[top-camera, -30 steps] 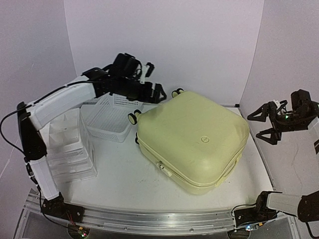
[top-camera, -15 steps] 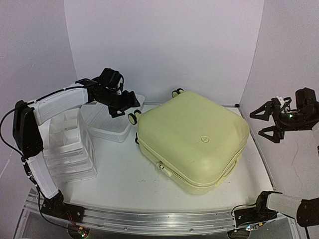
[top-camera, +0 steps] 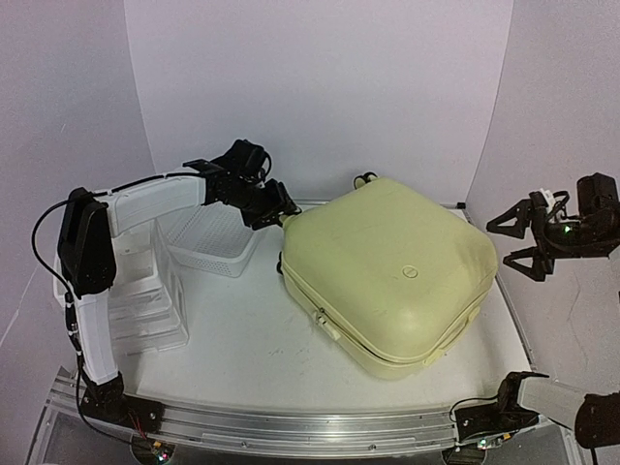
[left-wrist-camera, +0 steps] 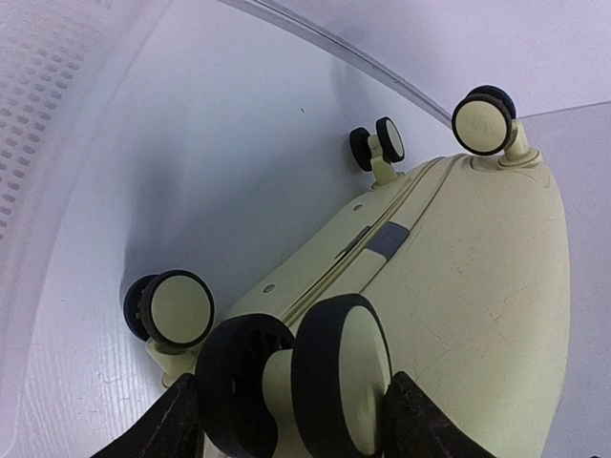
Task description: Open, take out, and arrange the luggage
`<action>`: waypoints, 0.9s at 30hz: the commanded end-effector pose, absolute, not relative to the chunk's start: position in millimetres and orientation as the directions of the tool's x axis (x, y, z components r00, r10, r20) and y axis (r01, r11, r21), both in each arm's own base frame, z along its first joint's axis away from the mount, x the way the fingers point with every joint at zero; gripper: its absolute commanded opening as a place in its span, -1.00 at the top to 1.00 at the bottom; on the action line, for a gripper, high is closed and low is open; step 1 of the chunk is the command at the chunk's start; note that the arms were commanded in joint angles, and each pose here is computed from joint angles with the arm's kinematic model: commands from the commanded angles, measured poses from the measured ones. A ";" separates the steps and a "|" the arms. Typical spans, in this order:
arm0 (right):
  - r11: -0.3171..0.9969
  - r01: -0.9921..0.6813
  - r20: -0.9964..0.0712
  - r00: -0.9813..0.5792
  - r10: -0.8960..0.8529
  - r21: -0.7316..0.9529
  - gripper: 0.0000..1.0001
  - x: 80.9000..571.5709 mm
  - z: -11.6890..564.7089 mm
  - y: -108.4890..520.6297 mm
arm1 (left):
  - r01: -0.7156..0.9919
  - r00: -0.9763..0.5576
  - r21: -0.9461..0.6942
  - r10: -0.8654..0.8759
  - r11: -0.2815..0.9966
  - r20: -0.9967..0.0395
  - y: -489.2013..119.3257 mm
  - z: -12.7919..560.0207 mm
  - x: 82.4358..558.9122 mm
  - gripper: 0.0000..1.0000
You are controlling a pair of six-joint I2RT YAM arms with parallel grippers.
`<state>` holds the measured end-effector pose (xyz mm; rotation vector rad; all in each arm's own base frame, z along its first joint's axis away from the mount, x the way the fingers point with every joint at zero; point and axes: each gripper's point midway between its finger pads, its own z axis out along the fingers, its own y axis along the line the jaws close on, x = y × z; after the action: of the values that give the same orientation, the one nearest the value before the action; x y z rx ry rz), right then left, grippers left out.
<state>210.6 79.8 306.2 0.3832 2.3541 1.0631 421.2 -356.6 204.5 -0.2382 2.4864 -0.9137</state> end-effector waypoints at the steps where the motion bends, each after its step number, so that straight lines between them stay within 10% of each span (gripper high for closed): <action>1: 0.654 0.019 -0.357 -0.826 0.436 0.756 -0.97 212.7 307.5 81.5 | 0.314 -0.893 -0.733 -0.075 0.604 -0.444 -450.9 254.4 360.4 -0.03; 11: 0.652 0.023 -0.350 -0.829 0.436 0.758 -0.97 220.0 307.1 80.3 | 0.632 -0.524 -0.262 0.153 0.729 -0.837 -372.8 312.2 346.2 -0.99; 27: 0.640 0.022 -0.337 -0.836 0.433 0.768 -0.97 228.7 301.1 82.8 | 0.962 -0.240 -0.231 0.043 0.145 -0.970 -404.6 266.4 145.6 -0.37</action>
<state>223.6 80.3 298.5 0.3924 2.3860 1.0829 181.6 -380.8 255.6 0.9707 1.7739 -1.1078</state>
